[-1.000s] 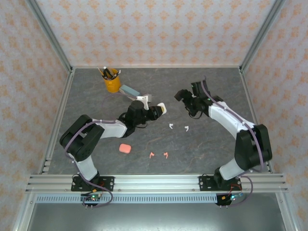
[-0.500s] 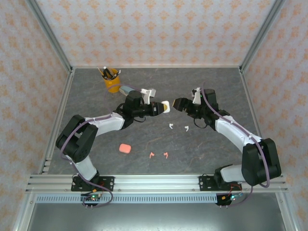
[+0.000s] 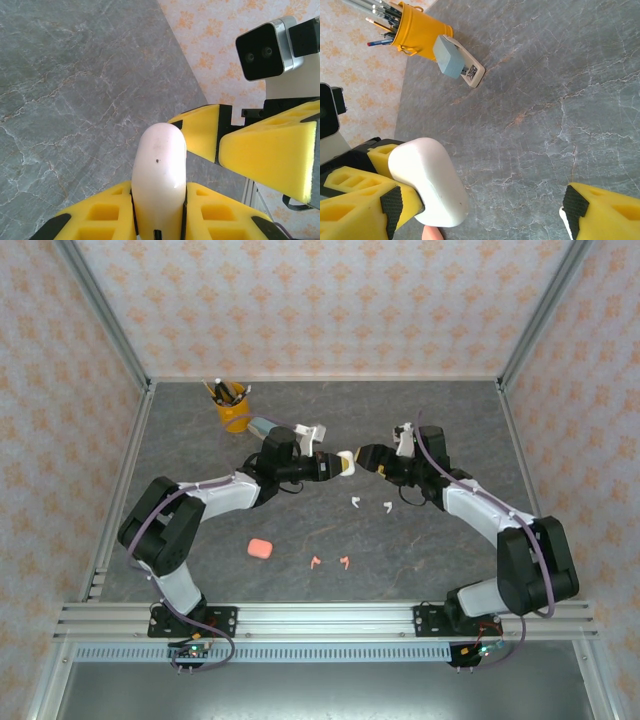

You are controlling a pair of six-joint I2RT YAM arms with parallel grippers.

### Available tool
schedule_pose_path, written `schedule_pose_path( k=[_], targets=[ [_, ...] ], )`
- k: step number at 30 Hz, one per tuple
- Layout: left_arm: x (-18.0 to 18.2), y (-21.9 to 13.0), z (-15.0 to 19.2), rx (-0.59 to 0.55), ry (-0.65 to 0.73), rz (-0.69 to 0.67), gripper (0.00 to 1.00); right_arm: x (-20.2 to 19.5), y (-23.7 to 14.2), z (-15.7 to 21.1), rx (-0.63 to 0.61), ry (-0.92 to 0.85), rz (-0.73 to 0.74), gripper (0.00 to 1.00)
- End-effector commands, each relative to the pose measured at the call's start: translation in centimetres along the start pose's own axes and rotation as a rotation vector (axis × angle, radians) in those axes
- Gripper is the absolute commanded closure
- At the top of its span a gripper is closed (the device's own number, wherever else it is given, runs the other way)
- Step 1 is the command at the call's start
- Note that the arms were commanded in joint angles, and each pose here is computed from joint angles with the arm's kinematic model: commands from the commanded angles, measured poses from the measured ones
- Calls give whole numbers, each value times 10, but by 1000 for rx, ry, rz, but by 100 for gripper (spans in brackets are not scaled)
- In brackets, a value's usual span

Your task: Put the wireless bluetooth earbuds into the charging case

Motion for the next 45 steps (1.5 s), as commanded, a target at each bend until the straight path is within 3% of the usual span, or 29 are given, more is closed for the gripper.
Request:
schedule_pose_path(
  k=[1, 10, 22, 31, 38, 45],
  targets=[
    [-8, 5, -9, -8, 29, 31, 100, 9, 7, -3, 2, -18, -34, 16],
    [-12, 6, -11, -8, 33, 41, 100, 2, 22, -2, 22, -7, -2, 18],
    [-26, -5, -18, -27, 58, 58, 100, -48, 29, -14, -23, 106, 113, 23],
    [-21, -8, -18, -54, 57, 30, 100, -28, 12, -16, -54, 132, 59, 24],
    [-4, -19, -43, -251, -19, -25, 100, -14, -3, -27, -181, 402, -55, 24],
    [-7, -24, -70, -416, -102, 42, 100, -10, 3, -41, -255, 692, -202, 23]
  ],
)
Point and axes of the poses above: each hand's point on the last joint's axis, 136 mm out from that joint toward the fingers, its own y axis out along the fingers, its own x axis along the line the jaws close on, z = x × y, the point moved 1 cm from there along -y, back along the fingers, and after that the axes turned 8 degrees about y, right-handed, at the moved point
